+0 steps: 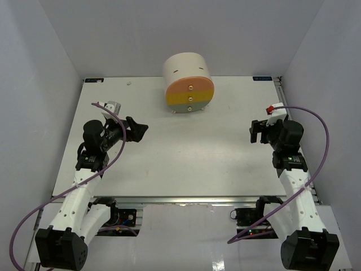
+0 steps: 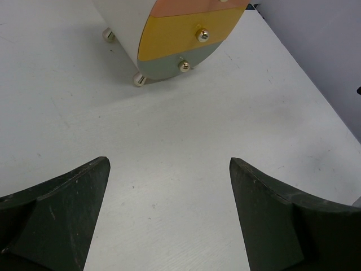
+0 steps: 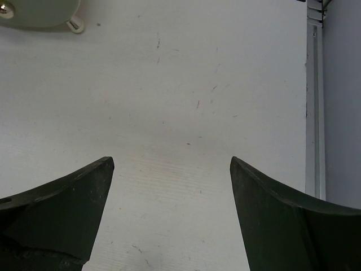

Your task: Organize the makeup

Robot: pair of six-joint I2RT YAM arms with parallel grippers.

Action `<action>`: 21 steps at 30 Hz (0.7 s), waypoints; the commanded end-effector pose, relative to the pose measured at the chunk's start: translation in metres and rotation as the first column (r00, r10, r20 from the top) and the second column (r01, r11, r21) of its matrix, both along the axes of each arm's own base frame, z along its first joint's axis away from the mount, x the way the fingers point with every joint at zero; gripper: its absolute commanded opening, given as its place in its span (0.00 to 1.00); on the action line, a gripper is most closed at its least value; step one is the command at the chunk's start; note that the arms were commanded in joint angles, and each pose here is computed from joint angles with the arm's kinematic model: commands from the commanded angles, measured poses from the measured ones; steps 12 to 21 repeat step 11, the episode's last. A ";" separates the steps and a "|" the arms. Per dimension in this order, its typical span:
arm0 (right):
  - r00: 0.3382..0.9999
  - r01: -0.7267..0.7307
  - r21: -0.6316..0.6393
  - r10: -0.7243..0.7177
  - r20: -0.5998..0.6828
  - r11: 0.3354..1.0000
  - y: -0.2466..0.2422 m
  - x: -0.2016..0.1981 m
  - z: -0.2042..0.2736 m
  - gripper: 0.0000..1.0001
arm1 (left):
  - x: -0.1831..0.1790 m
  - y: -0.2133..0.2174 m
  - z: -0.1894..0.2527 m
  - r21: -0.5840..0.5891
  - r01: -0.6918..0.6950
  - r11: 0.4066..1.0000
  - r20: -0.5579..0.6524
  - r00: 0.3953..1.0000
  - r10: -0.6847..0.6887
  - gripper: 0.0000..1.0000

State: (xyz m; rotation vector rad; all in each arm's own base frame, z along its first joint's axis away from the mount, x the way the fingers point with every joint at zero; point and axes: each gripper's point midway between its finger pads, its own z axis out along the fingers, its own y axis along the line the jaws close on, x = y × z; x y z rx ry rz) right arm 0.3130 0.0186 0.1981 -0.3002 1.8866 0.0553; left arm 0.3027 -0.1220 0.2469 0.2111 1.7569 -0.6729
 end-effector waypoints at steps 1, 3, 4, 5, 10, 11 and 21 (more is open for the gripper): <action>0.995 0.041 0.043 -0.045 0.088 0.998 -0.005 0.003 0.019 0.90 | -0.003 0.000 -0.001 0.006 0.007 1.000 0.006 1.000 -0.007 0.98; 0.993 0.060 0.050 -0.065 0.099 0.997 -0.009 0.003 0.022 0.90 | -0.003 0.000 -0.002 0.008 0.005 1.000 0.001 1.000 -0.005 0.98; 0.992 0.071 0.052 -0.075 0.098 0.996 -0.011 0.003 0.021 0.90 | -0.002 0.000 -0.003 0.008 0.004 1.000 0.000 1.000 -0.004 0.98; 0.992 0.077 0.052 -0.082 0.095 0.996 -0.012 0.002 0.019 0.90 | -0.002 0.001 -0.004 0.008 0.004 1.000 -0.002 1.000 -0.004 0.98; 0.988 0.100 0.073 -0.107 0.114 0.992 -0.016 0.004 0.021 0.90 | -0.002 0.001 -0.006 0.012 -0.001 1.000 -0.007 1.000 0.001 0.98; 0.986 0.114 0.087 -0.123 0.112 0.990 -0.017 0.005 0.022 0.90 | -0.002 0.001 -0.006 0.013 -0.002 1.000 -0.008 1.000 0.003 0.98; 0.986 0.114 0.087 -0.123 0.112 0.990 -0.017 0.005 0.022 0.90 | -0.002 0.001 -0.006 0.013 -0.002 1.000 -0.008 1.000 0.003 0.98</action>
